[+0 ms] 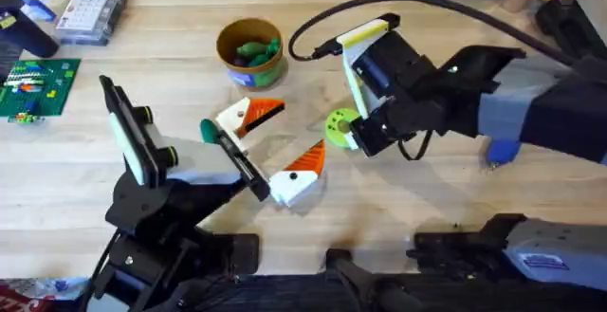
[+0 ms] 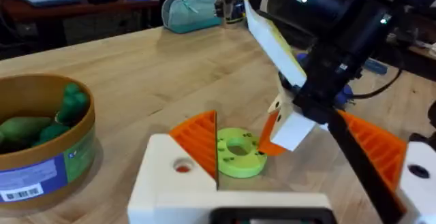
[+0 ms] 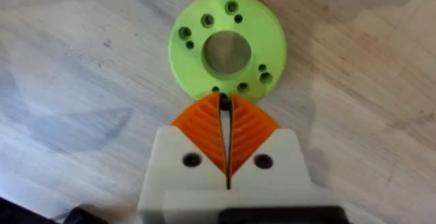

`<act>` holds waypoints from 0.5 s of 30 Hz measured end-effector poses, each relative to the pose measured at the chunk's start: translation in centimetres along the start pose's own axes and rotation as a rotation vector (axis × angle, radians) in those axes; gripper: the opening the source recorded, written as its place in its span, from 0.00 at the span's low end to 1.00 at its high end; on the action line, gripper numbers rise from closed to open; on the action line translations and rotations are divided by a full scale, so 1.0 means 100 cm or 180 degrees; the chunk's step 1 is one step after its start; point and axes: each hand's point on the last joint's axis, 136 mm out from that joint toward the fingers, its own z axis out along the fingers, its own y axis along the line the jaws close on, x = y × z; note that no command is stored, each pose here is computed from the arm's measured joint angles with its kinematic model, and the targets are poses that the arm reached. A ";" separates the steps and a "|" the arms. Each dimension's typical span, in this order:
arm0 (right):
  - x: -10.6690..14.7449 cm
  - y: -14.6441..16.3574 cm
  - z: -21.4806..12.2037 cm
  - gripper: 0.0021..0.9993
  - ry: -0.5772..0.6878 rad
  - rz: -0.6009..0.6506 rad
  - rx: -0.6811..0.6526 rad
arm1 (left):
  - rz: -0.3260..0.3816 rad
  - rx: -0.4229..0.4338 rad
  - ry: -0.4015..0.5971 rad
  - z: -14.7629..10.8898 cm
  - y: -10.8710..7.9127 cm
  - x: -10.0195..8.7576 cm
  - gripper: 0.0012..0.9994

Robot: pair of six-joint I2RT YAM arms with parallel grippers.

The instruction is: Pick up the gripper from the table and insert it into the empty holder that is missing its gripper. Then pick up a screw, insert it into the mounting hole, and use the screwdriver to tighten it. Finally, clean up the table by picking up the vegetable and placing it into the bucket.

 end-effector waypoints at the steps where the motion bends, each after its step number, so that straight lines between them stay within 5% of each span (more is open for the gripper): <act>1: 0.000 0.000 -0.002 0.00 0.0017 0.0000 -0.0001 | 0.0000 0.0000 0.0000 0.000 0.000 0.000 0.99; 15: -0.053 0.013 -0.092 0.00 -0.0501 -0.0094 -0.0096 | -0.0001 0.0000 0.0000 0.000 0.000 0.000 0.99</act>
